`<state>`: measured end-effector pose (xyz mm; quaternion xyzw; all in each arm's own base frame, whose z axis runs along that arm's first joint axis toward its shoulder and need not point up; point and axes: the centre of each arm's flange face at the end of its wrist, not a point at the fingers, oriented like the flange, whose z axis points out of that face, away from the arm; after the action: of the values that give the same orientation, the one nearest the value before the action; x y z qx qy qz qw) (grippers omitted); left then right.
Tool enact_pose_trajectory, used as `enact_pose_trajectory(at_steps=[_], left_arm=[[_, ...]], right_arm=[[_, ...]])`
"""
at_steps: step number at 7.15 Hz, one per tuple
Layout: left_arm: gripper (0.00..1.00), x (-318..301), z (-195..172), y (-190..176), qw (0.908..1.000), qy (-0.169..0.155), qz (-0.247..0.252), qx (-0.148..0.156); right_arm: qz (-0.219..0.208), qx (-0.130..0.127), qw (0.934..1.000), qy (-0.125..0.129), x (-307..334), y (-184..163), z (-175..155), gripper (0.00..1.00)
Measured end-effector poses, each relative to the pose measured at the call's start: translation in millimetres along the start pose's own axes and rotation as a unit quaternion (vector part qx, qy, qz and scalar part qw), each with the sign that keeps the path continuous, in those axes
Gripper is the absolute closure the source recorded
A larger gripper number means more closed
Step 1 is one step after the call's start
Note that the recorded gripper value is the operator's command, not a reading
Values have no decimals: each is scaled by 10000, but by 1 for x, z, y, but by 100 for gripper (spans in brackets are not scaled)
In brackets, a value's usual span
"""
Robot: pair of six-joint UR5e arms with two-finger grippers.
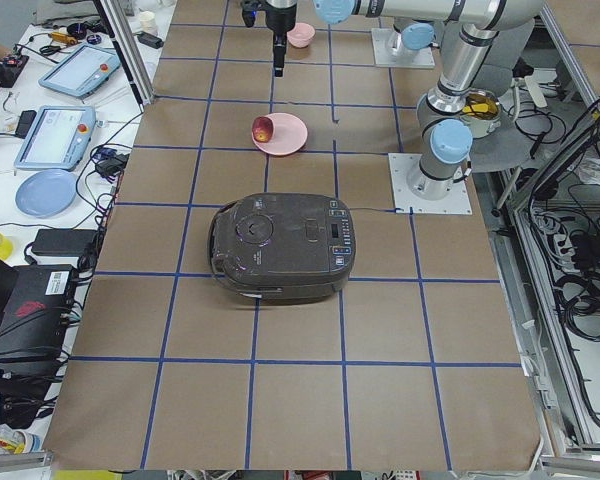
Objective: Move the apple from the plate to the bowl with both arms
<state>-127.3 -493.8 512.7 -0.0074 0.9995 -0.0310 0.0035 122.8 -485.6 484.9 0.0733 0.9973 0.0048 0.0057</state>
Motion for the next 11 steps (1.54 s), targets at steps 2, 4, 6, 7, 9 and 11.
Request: enact_pose_trajectory(at_steps=[2,4,6,7,9,11], left_arm=[[0,3,6,-3,10000,-1,29,-40],[0,12,9,-4,9999,-7,122,-69],[0,16,20,-14,9999,18,150,44],[0,17,33,-27,9998,39,151,155],[0,19,71,-47,9999,45,116,24],[0,25,131,-64,9999,54,132,-73]], right_arm=[[-1,-104,9999,23,0,2,2,0],[-4,-117,9999,29,1,2,3,0],[-84,-88,9999,40,5,-5,6,0],[-187,-102,9996,158,12,-10,9,0],[-116,-335,9983,458,48,-35,32,0],[-439,-874,9946,339,124,-66,77,0]])
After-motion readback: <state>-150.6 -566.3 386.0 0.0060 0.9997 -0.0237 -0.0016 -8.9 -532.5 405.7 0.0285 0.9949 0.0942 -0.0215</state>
